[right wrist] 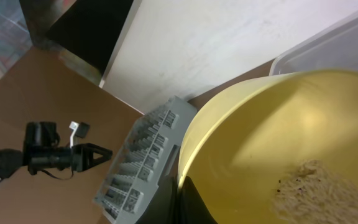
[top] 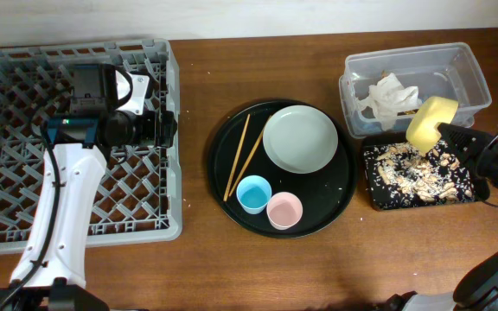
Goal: Sort waste into correct bins and load items into the dishwasher rack
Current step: 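Tip the yellow bowl over the black tray to dump scraps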
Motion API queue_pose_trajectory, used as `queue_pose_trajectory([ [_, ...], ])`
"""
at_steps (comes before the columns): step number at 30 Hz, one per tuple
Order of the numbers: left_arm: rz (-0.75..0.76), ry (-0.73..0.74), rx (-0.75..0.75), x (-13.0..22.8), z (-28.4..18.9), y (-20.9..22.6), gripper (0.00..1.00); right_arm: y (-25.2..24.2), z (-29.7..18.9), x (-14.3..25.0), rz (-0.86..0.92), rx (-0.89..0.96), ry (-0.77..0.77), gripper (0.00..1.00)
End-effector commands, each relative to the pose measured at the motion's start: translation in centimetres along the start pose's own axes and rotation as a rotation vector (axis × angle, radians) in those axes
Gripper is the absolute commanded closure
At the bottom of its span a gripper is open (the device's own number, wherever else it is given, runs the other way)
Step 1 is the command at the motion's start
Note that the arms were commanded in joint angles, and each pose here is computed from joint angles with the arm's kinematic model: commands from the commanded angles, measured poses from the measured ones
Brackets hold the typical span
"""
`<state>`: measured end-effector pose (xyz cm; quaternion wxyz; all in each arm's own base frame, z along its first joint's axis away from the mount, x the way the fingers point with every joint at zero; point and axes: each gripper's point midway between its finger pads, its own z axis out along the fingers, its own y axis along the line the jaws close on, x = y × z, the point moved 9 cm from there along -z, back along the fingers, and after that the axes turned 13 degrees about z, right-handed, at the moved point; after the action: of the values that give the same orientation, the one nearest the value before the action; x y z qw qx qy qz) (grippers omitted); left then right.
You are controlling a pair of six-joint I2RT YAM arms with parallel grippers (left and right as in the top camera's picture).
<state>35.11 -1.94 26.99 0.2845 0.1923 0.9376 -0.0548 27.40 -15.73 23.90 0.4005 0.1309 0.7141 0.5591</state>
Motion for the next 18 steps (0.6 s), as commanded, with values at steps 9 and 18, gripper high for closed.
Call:
queue_pose_trajectory([
  [9,0.007,-0.036,0.002,-0.6,-1.0,-0.3,0.01,0.6,-0.1,0.0,0.108,-0.037,-0.005,0.96],
  [18,0.007,-0.036,0.002,-0.6,-1.0,-0.3,0.01,0.4,-1.5,-0.3,0.307,-0.025,-0.045,0.96],
])
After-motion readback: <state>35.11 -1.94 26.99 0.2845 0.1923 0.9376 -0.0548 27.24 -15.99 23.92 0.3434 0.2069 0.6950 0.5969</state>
